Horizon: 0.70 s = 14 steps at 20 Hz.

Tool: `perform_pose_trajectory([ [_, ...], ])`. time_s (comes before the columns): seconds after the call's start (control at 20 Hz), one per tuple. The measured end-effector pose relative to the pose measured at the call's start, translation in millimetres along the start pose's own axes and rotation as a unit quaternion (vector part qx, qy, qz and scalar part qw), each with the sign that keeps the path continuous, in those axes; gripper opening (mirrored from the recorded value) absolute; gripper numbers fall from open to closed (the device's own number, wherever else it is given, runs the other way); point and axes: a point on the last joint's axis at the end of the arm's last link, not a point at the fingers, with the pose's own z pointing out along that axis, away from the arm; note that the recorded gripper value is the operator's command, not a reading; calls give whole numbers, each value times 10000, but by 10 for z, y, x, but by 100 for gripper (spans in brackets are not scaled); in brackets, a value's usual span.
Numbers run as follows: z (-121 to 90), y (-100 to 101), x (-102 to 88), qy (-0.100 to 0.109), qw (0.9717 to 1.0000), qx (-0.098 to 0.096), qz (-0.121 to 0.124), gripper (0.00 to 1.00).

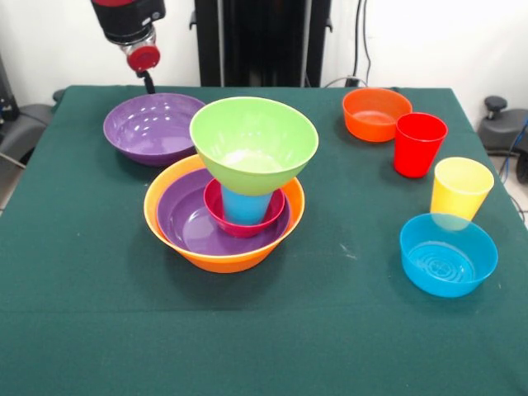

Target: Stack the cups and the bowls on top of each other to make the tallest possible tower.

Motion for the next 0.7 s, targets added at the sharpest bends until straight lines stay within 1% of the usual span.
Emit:
perform_pose_trajectory([
  [0.25, -10, -135, -9, 1, 10000, 6, 2, 100],
  [0.45, 21, -340, -57, 14, 10000, 22, 51, 100],
  [0.55, 32, -408, -74, 19, 10000, 25, 74, 100],
  [0.7, 41, -468, -86, 22, 10000, 30, 86, 100],
])
